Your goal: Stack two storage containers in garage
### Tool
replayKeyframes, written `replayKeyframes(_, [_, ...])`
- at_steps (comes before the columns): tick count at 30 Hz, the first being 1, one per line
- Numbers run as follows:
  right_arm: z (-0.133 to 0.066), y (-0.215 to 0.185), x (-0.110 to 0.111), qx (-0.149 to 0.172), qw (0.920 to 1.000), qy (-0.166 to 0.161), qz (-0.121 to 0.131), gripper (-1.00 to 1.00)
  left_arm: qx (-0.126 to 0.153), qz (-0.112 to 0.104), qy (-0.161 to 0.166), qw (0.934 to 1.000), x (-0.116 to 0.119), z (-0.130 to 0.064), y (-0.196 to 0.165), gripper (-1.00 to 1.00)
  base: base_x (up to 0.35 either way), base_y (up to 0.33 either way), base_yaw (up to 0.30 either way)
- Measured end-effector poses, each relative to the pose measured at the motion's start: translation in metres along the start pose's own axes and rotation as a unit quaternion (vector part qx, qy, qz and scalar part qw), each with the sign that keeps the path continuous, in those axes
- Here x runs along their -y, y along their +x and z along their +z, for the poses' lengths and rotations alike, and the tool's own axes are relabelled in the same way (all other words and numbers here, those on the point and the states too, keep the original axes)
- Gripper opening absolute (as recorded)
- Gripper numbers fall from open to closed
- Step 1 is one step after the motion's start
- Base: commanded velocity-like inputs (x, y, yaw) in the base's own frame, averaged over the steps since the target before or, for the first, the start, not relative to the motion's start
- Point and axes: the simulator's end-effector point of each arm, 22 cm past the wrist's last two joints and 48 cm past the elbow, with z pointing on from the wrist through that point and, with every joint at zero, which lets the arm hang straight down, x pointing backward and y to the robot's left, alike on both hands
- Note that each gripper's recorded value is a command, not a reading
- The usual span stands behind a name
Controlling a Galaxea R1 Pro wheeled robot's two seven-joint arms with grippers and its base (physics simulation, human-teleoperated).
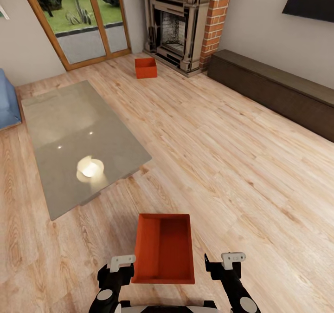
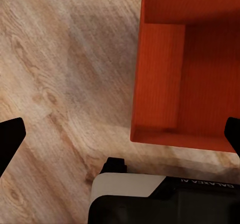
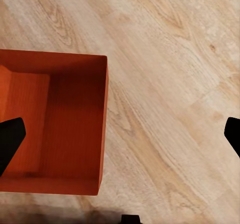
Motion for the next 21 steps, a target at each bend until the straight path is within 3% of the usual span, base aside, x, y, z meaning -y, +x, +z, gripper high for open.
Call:
replayKeyframes(10, [0.0000, 0.0000, 0.0001, 0.000, 1.0000, 0.000, 0.000, 1.00, 0.000, 0.000, 0.000, 1.0000, -0.0003, 0.0001, 0.0000, 1.00, 0.005, 0.000, 0.001])
replayKeyframes(21, [-0.0003, 0.0000, 0.0000, 0.000, 1.0000, 0.000, 0.000, 1.00, 0.000, 0.000, 0.000, 1.0000, -0.0001, -0.0003, 0.0000, 1.00, 0.265, 0.000, 0.000])
